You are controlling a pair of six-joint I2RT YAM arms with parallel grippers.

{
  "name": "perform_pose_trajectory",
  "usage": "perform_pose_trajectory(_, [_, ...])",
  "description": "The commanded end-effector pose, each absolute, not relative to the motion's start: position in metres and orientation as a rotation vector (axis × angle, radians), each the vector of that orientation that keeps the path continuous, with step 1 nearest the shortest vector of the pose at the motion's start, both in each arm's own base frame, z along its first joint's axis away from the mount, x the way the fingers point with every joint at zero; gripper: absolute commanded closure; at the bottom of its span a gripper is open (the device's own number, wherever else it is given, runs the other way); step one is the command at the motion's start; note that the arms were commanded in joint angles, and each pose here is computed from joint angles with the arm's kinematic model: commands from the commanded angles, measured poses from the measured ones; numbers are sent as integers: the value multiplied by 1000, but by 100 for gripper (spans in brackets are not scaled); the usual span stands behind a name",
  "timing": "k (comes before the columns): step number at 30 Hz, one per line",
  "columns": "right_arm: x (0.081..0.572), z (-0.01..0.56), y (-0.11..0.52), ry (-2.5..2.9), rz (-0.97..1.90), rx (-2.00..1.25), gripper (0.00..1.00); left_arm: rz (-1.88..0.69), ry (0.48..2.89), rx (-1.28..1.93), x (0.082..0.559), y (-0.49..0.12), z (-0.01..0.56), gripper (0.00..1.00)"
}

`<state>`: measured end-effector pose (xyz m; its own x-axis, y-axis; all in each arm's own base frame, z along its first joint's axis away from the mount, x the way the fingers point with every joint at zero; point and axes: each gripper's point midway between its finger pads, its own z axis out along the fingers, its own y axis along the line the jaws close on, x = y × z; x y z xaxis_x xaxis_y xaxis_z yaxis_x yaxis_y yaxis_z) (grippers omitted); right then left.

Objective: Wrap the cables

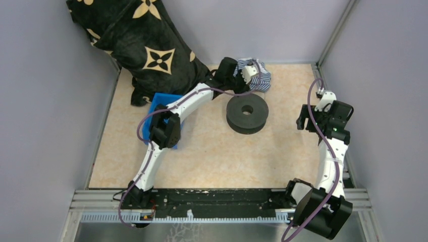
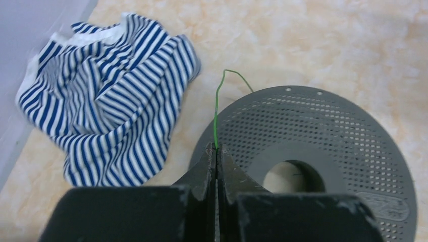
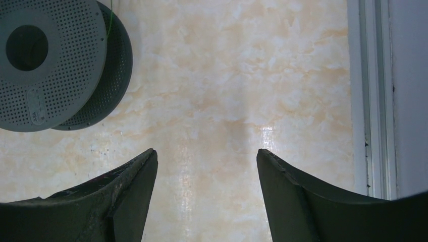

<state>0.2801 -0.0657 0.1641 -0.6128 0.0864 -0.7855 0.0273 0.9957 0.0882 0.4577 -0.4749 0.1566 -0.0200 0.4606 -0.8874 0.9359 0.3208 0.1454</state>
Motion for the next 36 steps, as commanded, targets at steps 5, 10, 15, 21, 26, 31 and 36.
perform_pose_trajectory(5, [288, 179, -67, 2168, 74, 58, 28, -597, 1743, 1118, 499, -421, 155, 100])
perform_pose_trajectory(10, [288, 176, -66, 2178, 84, 56, 28, -580, 1823, 1077, 501, -380, 134, 100])
perform_pose_trajectory(15, [290, 174, -65, 2186, 98, 54, 28, -576, 1882, 1033, 493, -348, 125, 100])
perform_pose_trajectory(21, [290, 171, -64, 2192, 111, 49, 28, -600, 1936, 1019, 474, -335, 108, 100])
perform_pose_trajectory(26, [290, 171, -62, 2190, 120, 41, 28, -742, 1997, 991, 451, -341, 93, 100])
perform_pose_trajectory(31, [290, 174, -49, 2173, 193, -10, 28, -884, 2075, 920, 435, -350, 80, 100])
perform_pose_trajectory(36, [291, 179, -37, 2138, 263, -57, 28, -1032, 2116, 837, 417, -358, 73, 100])
